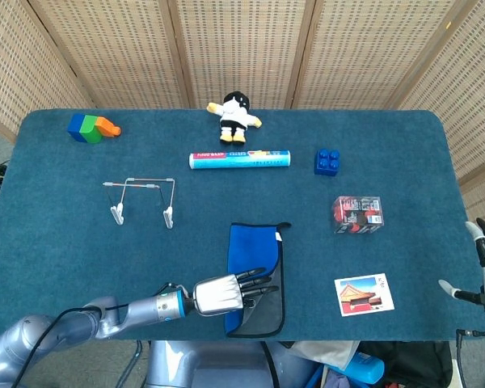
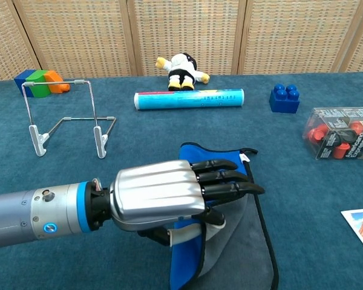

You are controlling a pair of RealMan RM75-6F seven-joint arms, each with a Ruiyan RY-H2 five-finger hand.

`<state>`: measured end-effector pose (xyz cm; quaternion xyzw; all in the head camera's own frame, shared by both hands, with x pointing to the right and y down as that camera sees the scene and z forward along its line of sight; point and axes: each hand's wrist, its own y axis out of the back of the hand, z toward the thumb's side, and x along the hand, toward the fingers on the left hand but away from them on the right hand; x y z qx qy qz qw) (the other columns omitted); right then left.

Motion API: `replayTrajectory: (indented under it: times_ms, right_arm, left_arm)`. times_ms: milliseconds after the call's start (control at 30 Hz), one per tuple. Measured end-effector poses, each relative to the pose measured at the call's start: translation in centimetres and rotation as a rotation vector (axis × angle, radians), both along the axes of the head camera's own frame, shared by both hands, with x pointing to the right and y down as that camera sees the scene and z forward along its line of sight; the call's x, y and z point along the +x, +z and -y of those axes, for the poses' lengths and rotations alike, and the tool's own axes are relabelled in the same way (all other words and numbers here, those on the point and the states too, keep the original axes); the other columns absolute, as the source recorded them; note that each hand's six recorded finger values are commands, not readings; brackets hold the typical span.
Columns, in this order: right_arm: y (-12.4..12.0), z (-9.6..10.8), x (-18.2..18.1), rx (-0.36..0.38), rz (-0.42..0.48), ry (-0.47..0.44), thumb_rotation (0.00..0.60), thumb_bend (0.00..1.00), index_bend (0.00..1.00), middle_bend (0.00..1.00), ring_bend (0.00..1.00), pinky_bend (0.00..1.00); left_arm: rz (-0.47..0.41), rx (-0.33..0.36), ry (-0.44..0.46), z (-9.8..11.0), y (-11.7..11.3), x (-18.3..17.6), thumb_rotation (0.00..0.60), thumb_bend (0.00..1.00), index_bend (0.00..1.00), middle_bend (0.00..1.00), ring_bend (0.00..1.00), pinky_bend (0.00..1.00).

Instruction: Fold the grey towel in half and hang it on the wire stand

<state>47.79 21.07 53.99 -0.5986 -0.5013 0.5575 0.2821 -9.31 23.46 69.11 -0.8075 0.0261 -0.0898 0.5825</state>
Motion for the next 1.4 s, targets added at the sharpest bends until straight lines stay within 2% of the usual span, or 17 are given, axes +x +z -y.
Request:
replayTrajectory:
  times_ms: [200, 467, 500, 633, 667, 933, 1233, 1400]
  right_arm:
    - [0.1, 0.0, 0.0, -0.004, 0.0, 0.0, 0.6, 0.0, 0.0, 0.0, 0.0, 0.0]
    - [0.0, 0.0, 0.2, -0.009, 0.007, 0.005, 0.6, 0.0, 0.0, 0.0, 0.0, 0.0]
    - [0.0, 0.0, 0.2, -0.009, 0.008, 0.006, 0.6, 0.0, 0.0, 0.0, 0.0, 0.0]
    - [-0.1, 0.0, 0.4, -0.007, 0.012, 0.011, 0.6, 0.0, 0.0, 0.0, 0.0, 0.0]
    - [-0.1, 0.0, 0.4, -0.007, 0.012, 0.011, 0.6, 0.0, 0.0, 0.0, 0.0, 0.0]
    - [-0.2, 0.0, 0.4, -0.006, 0.016, 0.01, 0.6, 0.0, 0.0, 0.0, 0.0, 0.0]
    - [-0.2, -0.1, 0.3, -0.008, 0.013, 0.006, 0.6, 0.0, 0.0, 0.0, 0.0, 0.0]
    - [-0.1, -0.1, 0.2, -0.012, 0.011, 0.005, 0.6, 0.0, 0.0, 0.0, 0.0, 0.0]
  left_arm:
    - [-0.038, 0.108, 0.076, -0.3, -0.7, 2.5, 0.6, 0.6, 0.55, 0.0, 0.0, 0.0]
    - [-0.021, 0.169, 0.131, -1.5, -0.3, 5.5, 0.6, 0.55, 0.48, 0.0, 0.0, 0.0]
    - [-0.017, 0.174, 0.138, -1.7, -0.2, 5.8, 0.6, 0.52, 0.43, 0.0, 0.0, 0.0]
    - [-0.023, 0.192, 0.152, -2.3, -0.2, 6.5, 0.6, 0.41, 0.04, 0.0, 0.0, 0.0]
    - [-0.028, 0.192, 0.151, -2.4, -0.2, 6.6, 0.6, 0.4, 0.01, 0.0, 0.0, 0.0]
    - [-0.067, 0.178, 0.111, -2.4, -0.8, 7.1, 0.6, 0.27, 0.0, 0.0, 0.0, 0.0]
    - [-0.112, 0.132, 0.035, -1.6, -1.5, 7.5, 0.6, 0.22, 0.0, 0.0, 0.0, 0.0]
    - [-0.168, 0.098, -0.011, -1.1, -2.4, 8.0, 0.6, 0.16, 0.0, 0.0, 0.0, 0.0]
